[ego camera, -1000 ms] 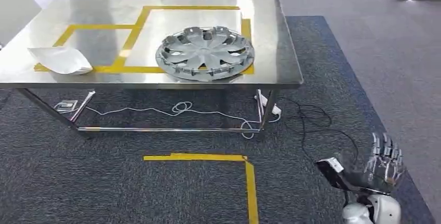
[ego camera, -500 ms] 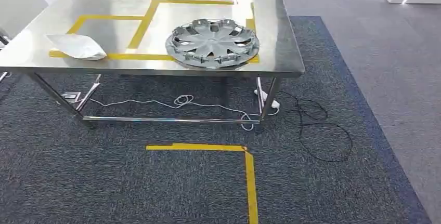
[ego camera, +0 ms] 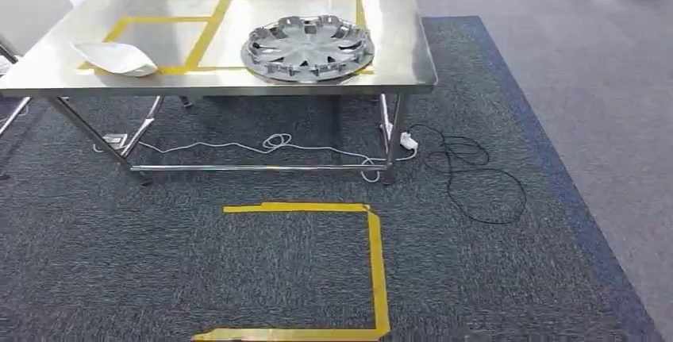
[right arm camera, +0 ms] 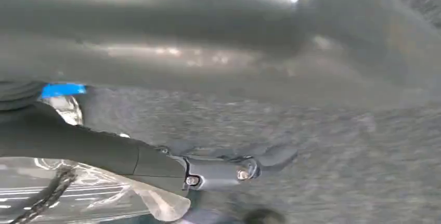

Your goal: Take the parts from the cabinet and place them on the table.

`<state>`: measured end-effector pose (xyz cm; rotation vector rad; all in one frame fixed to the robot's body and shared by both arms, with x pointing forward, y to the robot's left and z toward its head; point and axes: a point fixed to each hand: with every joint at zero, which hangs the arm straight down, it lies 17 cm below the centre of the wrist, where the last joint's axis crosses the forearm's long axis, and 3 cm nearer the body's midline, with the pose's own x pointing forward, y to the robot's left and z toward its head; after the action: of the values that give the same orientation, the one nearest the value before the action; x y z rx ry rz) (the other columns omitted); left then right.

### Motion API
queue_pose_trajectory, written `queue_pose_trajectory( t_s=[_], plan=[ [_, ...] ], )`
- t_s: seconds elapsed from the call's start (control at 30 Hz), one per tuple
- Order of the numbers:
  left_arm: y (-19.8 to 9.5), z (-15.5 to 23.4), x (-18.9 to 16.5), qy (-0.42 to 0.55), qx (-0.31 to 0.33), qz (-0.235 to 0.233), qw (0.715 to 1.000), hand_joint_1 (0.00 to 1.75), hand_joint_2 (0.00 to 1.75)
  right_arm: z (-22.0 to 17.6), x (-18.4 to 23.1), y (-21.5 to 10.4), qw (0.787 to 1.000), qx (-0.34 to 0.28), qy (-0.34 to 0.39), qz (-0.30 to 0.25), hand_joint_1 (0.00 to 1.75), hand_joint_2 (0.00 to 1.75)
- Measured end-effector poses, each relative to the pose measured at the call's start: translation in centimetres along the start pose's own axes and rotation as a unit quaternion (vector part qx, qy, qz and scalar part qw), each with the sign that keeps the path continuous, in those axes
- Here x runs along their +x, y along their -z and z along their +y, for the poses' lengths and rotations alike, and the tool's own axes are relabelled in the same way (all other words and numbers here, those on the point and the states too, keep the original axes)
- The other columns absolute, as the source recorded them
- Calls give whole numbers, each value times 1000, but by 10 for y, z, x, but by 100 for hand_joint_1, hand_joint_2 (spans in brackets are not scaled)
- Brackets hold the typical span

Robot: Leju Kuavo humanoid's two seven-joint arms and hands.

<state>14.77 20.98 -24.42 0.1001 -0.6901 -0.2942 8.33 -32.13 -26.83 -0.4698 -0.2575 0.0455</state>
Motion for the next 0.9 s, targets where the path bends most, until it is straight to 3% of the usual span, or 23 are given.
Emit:
queue_pose_trajectory(
  t_s=[0.9],
  plan=[
    [2,-1,5,0,6,-1,1000,0,0,9,-2,-2,1000,16,14,11,0,0]
  ],
)
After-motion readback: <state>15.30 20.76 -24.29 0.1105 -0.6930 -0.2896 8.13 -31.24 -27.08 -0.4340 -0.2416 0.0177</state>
